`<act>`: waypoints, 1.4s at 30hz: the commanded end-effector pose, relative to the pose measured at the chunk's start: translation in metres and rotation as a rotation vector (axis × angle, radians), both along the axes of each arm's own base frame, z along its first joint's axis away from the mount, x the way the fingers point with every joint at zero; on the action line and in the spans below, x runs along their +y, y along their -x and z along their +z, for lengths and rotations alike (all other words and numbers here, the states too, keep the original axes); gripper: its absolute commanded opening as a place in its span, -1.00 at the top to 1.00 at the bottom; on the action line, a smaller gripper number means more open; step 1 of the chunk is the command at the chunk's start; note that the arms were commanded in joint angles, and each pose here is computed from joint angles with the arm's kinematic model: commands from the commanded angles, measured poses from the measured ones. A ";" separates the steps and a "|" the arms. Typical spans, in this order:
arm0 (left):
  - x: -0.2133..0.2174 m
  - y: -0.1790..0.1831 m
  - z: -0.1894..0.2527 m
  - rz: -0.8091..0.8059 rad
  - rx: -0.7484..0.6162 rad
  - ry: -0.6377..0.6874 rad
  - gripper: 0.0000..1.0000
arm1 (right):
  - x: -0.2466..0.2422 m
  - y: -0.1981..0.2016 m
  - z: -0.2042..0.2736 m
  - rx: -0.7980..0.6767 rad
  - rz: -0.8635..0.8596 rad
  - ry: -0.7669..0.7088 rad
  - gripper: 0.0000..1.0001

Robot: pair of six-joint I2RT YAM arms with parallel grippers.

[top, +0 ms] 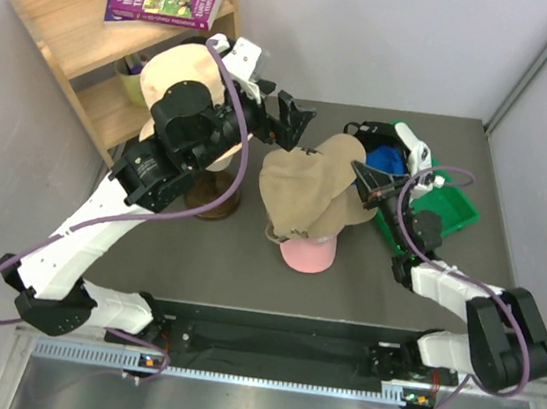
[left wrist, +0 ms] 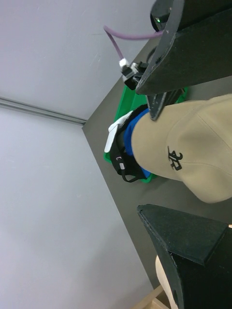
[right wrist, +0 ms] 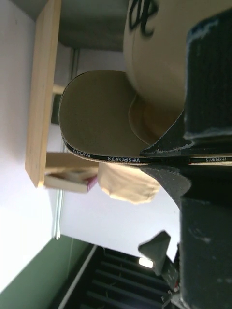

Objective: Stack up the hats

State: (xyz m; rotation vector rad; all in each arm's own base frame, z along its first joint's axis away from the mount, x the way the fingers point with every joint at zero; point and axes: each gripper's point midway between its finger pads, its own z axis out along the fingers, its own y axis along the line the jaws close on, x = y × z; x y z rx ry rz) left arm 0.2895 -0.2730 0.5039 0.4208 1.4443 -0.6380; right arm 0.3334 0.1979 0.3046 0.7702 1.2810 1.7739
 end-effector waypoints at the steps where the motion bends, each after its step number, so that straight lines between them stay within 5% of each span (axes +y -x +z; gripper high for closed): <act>1: 0.001 0.000 0.017 -0.004 -0.027 0.056 -0.98 | -0.014 0.019 0.025 -0.196 -0.008 -0.090 1.00; 20: -0.006 -0.020 -0.016 0.020 0.034 -0.009 -0.98 | -0.039 0.023 -0.003 -0.165 -0.070 0.007 1.00; 29: -0.025 -0.040 -0.080 0.013 0.160 -0.085 -0.98 | -0.053 0.037 -0.022 -0.094 -0.133 0.048 1.00; 42: -0.066 -0.032 -0.153 -0.181 0.334 -0.136 -0.98 | -0.068 0.043 -0.086 0.109 -0.228 0.336 1.00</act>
